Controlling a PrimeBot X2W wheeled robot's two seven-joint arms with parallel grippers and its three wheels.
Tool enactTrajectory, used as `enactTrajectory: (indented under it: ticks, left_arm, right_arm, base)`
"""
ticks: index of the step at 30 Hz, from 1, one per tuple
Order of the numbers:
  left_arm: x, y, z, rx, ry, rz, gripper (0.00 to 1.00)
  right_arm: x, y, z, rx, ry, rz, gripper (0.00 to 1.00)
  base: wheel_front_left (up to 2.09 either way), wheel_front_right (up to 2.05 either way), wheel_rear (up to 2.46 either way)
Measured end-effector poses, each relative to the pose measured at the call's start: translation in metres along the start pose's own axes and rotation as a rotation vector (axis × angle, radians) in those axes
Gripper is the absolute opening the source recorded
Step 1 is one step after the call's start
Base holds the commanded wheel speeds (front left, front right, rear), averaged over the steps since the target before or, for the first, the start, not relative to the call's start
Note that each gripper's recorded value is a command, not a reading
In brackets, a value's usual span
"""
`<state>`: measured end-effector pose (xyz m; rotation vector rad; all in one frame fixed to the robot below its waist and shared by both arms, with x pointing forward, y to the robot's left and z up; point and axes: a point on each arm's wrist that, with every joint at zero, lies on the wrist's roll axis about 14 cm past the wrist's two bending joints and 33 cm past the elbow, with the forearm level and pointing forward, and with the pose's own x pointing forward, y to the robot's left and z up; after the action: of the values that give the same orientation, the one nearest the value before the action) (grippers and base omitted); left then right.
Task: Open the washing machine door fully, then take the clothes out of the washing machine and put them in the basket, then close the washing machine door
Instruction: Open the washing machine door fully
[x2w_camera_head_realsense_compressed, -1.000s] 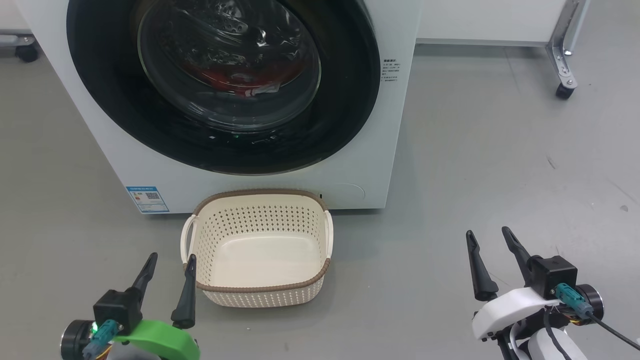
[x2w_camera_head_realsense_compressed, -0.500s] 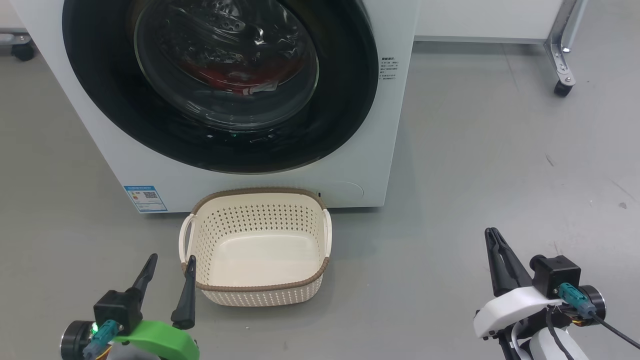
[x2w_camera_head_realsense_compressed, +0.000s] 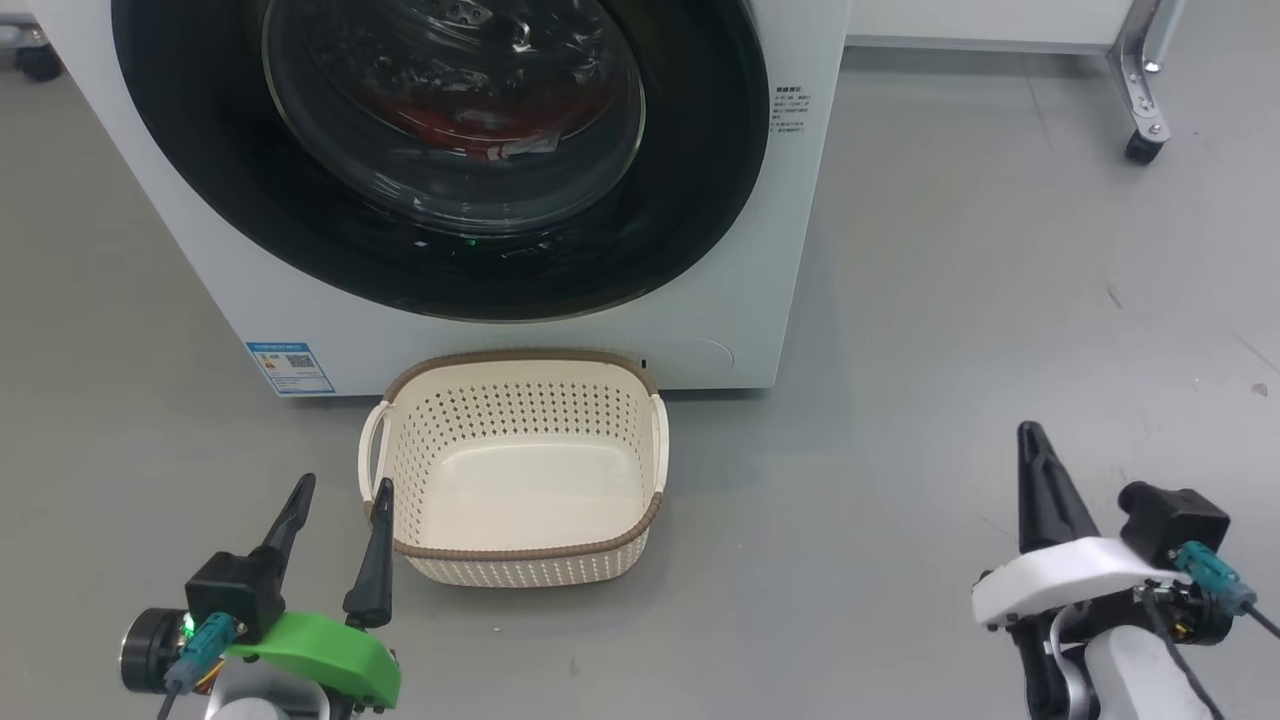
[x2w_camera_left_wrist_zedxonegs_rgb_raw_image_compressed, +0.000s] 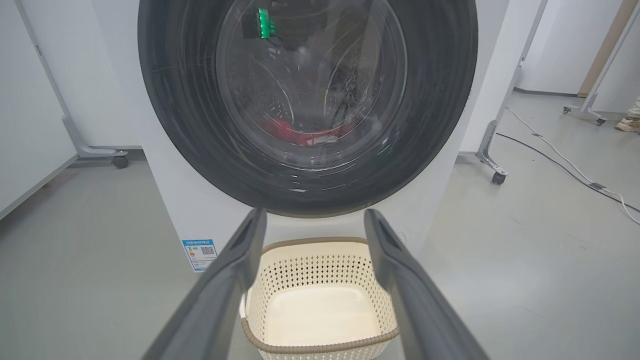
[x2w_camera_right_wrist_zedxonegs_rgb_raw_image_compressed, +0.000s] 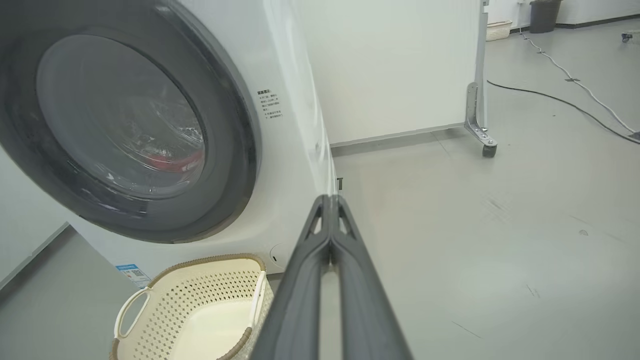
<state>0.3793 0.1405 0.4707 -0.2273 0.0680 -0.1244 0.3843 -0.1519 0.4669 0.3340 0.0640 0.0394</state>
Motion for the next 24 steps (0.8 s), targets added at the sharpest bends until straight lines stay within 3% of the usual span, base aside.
enactTrajectory:
  ticks: [13,18,24]
  left_arm:
    - [0.023,0.004,0.000,-0.001,-0.003,0.002,1.00]
    - [0.038,0.007,0.001,0.001,-0.011,0.004,1.00]
    - [0.055,0.011,0.000,0.005,-0.015,0.001,1.00]
  right_arm:
    - [0.055,-0.015,0.027,0.452,-0.098,-0.057,0.00]
    - [0.088,-0.009,0.031,0.716,-0.092,-0.049,0.00]
    - [0.130,0.004,0.038,0.895,-0.075,0.002,0.00]
  base:
    - [0.00,0.00,0.00]
    - [0.00,0.00,0.00]
    - [0.00,0.00,0.00]
